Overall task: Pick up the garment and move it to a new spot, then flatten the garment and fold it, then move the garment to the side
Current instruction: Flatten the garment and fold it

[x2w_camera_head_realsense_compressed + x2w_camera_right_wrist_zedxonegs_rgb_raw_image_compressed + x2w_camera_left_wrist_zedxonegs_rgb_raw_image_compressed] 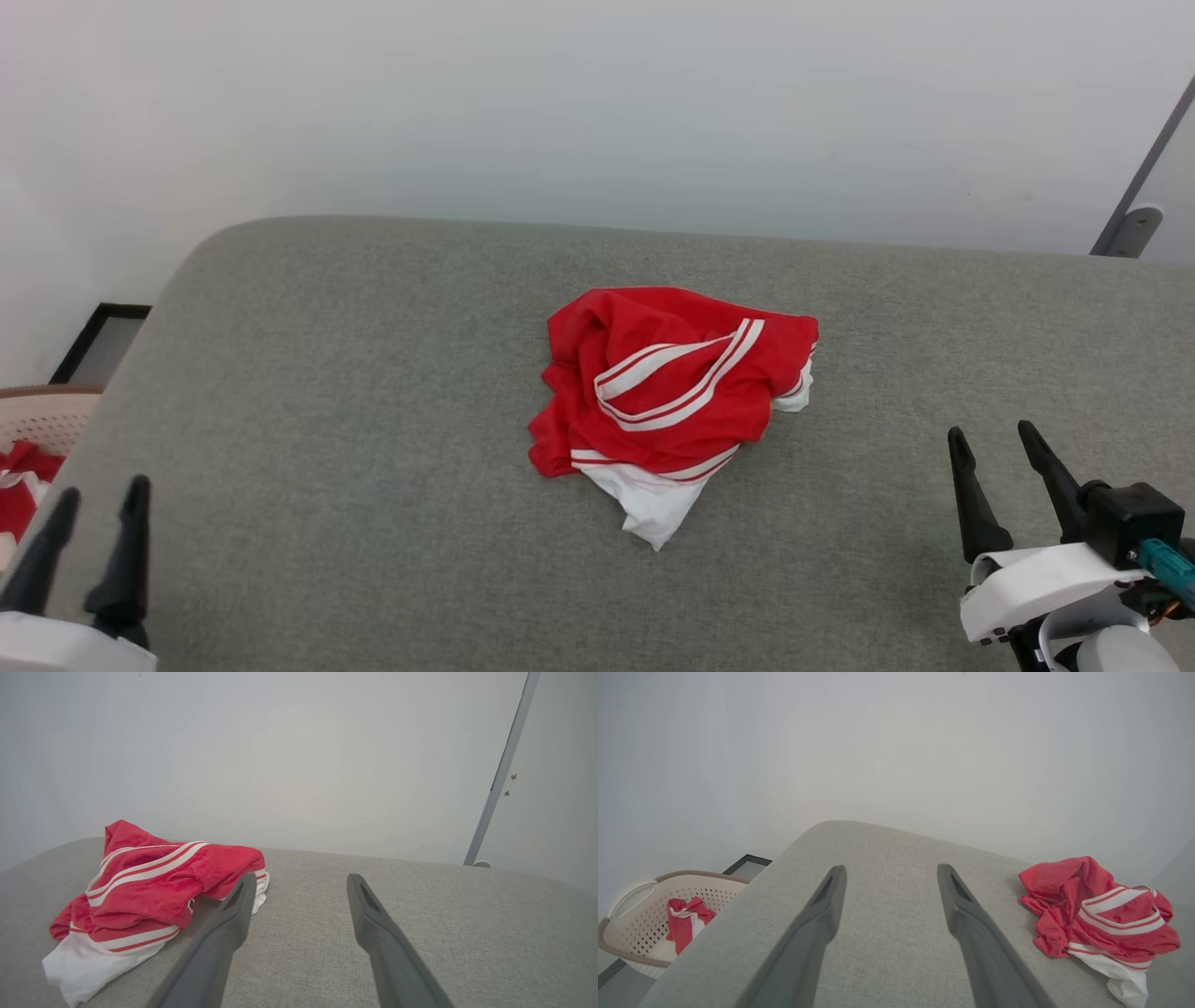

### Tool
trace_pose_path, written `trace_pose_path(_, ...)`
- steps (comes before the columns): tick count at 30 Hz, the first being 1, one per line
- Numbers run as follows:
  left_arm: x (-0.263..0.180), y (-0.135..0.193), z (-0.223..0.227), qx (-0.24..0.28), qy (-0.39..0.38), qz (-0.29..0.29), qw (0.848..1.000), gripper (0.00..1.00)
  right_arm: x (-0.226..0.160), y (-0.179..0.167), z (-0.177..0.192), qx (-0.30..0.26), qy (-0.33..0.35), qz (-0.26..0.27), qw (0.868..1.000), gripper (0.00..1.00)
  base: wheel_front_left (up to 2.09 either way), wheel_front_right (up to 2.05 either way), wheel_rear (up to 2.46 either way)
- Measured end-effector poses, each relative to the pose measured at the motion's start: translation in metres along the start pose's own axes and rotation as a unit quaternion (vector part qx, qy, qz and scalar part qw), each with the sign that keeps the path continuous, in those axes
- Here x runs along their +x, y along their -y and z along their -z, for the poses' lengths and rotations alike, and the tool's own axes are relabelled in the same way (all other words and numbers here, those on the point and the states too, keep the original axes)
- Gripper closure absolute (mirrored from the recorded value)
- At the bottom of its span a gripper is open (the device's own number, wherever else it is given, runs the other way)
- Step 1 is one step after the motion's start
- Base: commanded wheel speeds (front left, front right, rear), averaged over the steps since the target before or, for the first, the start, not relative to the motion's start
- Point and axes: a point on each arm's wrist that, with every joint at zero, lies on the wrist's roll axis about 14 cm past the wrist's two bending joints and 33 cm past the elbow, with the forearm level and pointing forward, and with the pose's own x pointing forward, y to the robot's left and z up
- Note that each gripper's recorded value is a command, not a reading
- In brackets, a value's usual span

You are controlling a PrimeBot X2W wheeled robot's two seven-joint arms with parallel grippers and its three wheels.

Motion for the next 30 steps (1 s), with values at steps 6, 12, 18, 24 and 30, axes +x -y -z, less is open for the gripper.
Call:
trace_pose_path(6, 0.005, 0.017, 0.021, -0.026, -0.074, 0.022, 0.997, 0.0, 0.005, -0.003, 0.004, -0.002, -0.006, -0.007, 1.0, 0.0, 0.0, 0.0, 0.0)
trace_pose_path(12, 0.035, 0.065, 0.024, -0.043, -0.161, 0.088, 0.982, 0.0, 0.02, -0.009, 0.004, -0.003, -0.004, -0.017, 1.0, 0.0, 0.0, 0.0, 0.0)
trace_pose_path(18, 0.059, 0.126, 0.026, -0.01, -0.238, 0.166, 0.957, 0.0, 0.029, -0.006, 0.0, -0.007, 0.001, -0.017, 1.0, 0.0, 0.0, 0.0, 0.0)
trace_pose_path(24, 0.066, 0.182, 0.051, 0.015, -0.322, 0.233, 0.917, 0.0, 0.037, 0.0, -0.004, -0.008, 0.01, -0.008, 1.0, 0.0, 0.0, 0.0, 0.0)
trace_pose_path(30, 0.067, 0.224, 0.089, 0.015, -0.395, 0.271, 0.877, 0.0, 0.04, 0.008, -0.002, -0.004, 0.01, 0.008, 1.0, 0.0, 0.0, 0.0, 0.0)
